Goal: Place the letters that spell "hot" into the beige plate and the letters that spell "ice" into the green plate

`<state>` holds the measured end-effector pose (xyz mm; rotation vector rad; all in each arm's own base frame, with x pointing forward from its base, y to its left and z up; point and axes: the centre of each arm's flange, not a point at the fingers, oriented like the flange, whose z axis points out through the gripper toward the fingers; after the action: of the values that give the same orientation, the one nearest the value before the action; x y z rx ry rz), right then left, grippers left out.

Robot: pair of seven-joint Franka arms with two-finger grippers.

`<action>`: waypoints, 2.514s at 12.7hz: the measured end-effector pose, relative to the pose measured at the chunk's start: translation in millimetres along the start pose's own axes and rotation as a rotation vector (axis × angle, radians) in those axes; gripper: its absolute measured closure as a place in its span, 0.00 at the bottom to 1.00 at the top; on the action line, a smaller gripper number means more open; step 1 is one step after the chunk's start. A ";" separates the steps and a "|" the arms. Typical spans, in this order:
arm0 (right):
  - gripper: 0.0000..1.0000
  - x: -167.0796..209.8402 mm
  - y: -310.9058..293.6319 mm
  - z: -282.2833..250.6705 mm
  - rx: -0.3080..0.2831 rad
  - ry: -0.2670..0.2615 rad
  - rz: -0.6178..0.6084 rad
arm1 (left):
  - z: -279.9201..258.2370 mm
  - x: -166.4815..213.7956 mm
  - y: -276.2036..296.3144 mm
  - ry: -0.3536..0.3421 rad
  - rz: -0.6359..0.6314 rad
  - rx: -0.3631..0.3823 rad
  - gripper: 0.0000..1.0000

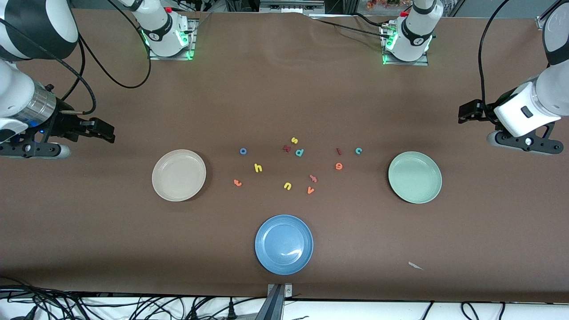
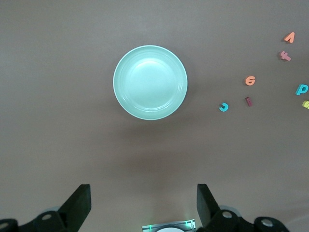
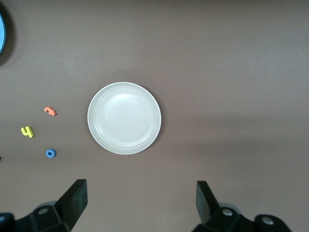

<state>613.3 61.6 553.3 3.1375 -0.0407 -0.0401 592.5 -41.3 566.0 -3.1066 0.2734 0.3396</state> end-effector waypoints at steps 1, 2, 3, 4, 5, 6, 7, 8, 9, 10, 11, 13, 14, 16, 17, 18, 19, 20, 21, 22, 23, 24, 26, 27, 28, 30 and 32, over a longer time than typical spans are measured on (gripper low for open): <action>0.00 0.0 0.0 0.0 0.000 0.000 0.000 | 0.7 -0.4 0.0 -0.001 0.000 0.000 0.04; 0.00 0.0 0.1 0.0 0.000 0.000 0.000 | 2.0 -1.5 0.1 0.000 0.000 0.000 0.04; 0.00 0.0 0.2 0.0 0.000 0.000 0.000 | 3.9 -2.7 0.1 0.006 0.000 0.000 0.04; 0.00 0.1 0.6 0.0 0.000 0.000 0.001 | 7.3 -3.8 0.1 0.018 0.000 0.001 0.04; 0.00 0.1 1.1 0.0 0.000 0.000 0.002 | 11.0 -5.7 0.2 0.028 0.000 0.002 0.03; 0.00 0.2 1.6 0.0 0.000 0.000 0.003 | 14.6 -7.8 0.4 0.031 0.000 0.002 0.03; 0.00 0.2 1.7 0.0 0.000 0.000 0.003 | 16.7 -9.8 0.5 0.030 0.000 0.001 0.03; 0.00 0.2 1.7 0.0 0.000 0.000 0.003 | 16.9 -11.4 0.7 0.031 0.000 0.001 0.03; 0.00 0.2 1.7 0.0 0.000 0.000 0.003 | 16.7 -12.3 0.7 0.033 0.000 0.001 0.03; 0.00 0.2 1.7 0.0 0.000 0.000 0.003 | 16.3 -12.5 0.7 0.034 0.000 0.002 0.03; 0.00 0.2 1.7 0.0 0.000 0.000 0.003 | 16.2 -12.5 0.7 0.035 0.000 0.002 0.03; 0.00 0.2 1.9 0.0 0.000 0.000 0.003 | 16.4 -12.5 0.7 0.035 0.000 0.002 0.03; 0.00 0.3 2.2 0.0 0.000 0.000 0.004 | 16.5 -12.4 0.7 0.035 0.000 0.002 0.03; 0.00 0.3 2.6 0.0 0.000 0.000 0.004 | 16.7 -12.4 0.7 0.035 0.000 0.002 0.03; 0.00 0.3 2.8 0.0 0.000 0.000 0.005 | 16.8 -12.4 0.7 0.035 0.000 0.002 0.03; 0.00 0.4 2.8 0.0 0.000 0.000 0.005 | 16.8 -12.4 0.7 0.035 0.000 0.002 0.03; 0.00 0.4 2.9 0.0 0.000 0.000 0.005 | 16.8 -12.4 0.7 0.035 0.000 0.002 0.03; 0.00 0.4 2.9 0.0 0.000 0.000 0.005 | 16.9 -12.4 0.7 0.034 0.000 0.002 0.03; 0.00 0.4 2.9 0.0 0.000 0.000 0.005 | 17.1 -12.4 0.7 0.034 0.000 0.002 0.03; 0.00 0.4 3.0 0.0 0.000 0.000 0.005 | 17.2 -12.4 0.7 0.034 0.000 0.001 0.03; 0.00 0.4 3.0 0.0 0.000 0.000 0.005 | 17.3 -12.4 0.7 0.034 0.000 0.001 0.04; 0.00 0.4 3.0 0.0 0.000 0.000 0.005 | 17.3 -12.4 0.7 0.034 0.000 0.001 0.03; 0.00 0.4 3.0 0.0 0.000 0.000 0.005 | 17.7 -12.4 0.7 0.033 0.000 0.001 0.04; 0.00 0.4 3.0 0.0 0.000 0.000 0.005 | 17.9 -12.4 0.7 0.032 0.000 0.001 0.04; 0.00 0.4 3.0 0.0 0.000 0.000 0.005 | 18.0 -12.4 0.7 0.032 0.000 0.001 0.04; 0.00 0.4 3.0 0.0 0.000 0.000 0.005 | 18.0 -12.4 0.7 0.032 0.000 0.001 0.04; 0.00 0.4 3.0 0.0 0.000 0.000 0.005 | 18.0 -12.4 0.7 0.032 0.000 0.001 0.04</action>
<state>613.6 58.6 553.3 3.1371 -0.0487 -0.0400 576.6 -39.5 551.1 -3.1131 0.2743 0.2897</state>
